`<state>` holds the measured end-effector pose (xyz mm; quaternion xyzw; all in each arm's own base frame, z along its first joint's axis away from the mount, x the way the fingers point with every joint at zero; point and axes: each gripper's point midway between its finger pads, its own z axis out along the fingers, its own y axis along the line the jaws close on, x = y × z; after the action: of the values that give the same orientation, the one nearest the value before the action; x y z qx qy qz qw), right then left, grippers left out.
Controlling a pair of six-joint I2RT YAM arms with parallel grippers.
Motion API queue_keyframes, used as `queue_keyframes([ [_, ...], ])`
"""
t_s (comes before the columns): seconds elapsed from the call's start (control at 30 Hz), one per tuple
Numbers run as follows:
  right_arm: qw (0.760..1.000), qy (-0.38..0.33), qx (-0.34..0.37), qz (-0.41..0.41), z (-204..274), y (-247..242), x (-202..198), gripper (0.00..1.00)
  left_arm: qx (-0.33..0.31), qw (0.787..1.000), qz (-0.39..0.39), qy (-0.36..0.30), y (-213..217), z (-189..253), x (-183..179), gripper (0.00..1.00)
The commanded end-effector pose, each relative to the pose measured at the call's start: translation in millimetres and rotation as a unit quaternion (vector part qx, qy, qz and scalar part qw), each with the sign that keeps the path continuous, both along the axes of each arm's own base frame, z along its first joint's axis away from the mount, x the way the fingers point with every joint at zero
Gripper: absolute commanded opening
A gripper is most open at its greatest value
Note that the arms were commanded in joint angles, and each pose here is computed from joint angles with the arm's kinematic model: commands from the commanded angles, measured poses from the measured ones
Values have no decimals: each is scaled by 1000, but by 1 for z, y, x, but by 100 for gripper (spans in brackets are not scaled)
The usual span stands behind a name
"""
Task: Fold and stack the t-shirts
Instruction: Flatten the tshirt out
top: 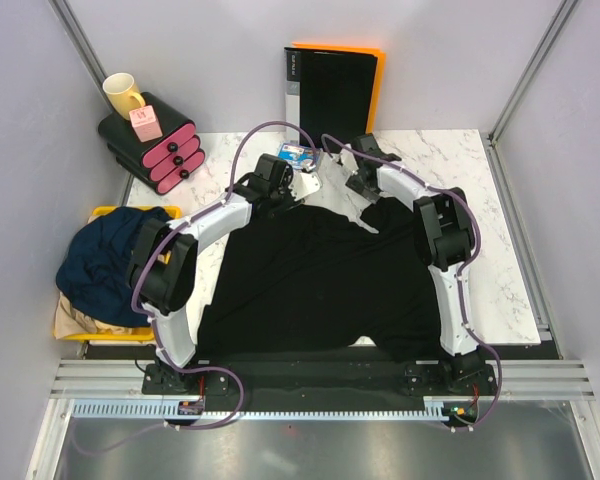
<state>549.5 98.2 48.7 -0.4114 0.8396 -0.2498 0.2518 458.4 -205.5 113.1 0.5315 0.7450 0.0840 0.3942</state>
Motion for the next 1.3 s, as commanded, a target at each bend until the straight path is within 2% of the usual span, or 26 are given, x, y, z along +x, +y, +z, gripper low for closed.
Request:
queue_keyframes([
  [0.0, 999, 2, 4, -43, 7, -25, -3, 90, 6, 1000, -13, -23, 4, 10, 4, 55],
  [0.13, 998, 2, 9, -62, 20, -44, -6, 90, 23, 999, -7, -21, 7, -4, 12, 53],
  [0.2, 998, 4, 18, -66, 24, -51, -8, 87, 33, 999, 3, -17, 8, -16, 23, 44],
  [0.23, 997, -4, 23, -74, 34, -59, -8, 84, 38, 999, 8, -18, 9, -19, 28, 23],
  [0.27, 997, -1, 24, -78, 35, -65, -11, 73, 41, 999, 11, -15, 5, -28, 37, 9],
  [0.3, 997, 0, 30, -77, 37, -67, -12, 65, 40, 999, 13, -15, 4, -29, 42, 2],
  [0.33, 996, -6, 32, -83, 45, -75, -13, 56, 40, 999, 14, -15, 1, -32, 47, 2],
  [0.37, 996, -6, 31, -87, 47, -81, -15, 42, 34, 999, 14, -25, -4, -26, 56, 2],
  [0.43, 995, -11, 35, -93, 56, -92, -18, 34, 28, 999, 11, -20, -11, -35, 65, 2],
  [0.47, 995, -9, 36, -96, 57, -96, -20, 31, 16, 999, 10, -31, -18, -24, 74, 2],
  [0.53, 994, -12, 41, -104, 64, -106, -22, 28, 7, 1000, 2, -27, -27, -30, 80, 2],
  [0.6, 993, -9, 45, -109, 64, -111, -26, 16, -2, 1000, -5, -31, -36, -28, 88, 2],
  [0.63, 992, -8, 47, -115, 65, -116, -28, 1, -6, 1000, -10, -28, -40, -31, 89, 2],
  [0.83, 991, 0, 56, -123, 64, -124, -34, 0, -38, 998, -47, -24, -76, -27, 96, 2],
  [1.0, 991, 2, 61, -119, 63, -122, -33, 0, -84, 992, -95, 16, -112, -28, 79, 2],
  [1.27, 992, -3, 60, -112, 68, -121, -27, 0, -73, 987, -119, 76, -127, -54, 55, 2],
])
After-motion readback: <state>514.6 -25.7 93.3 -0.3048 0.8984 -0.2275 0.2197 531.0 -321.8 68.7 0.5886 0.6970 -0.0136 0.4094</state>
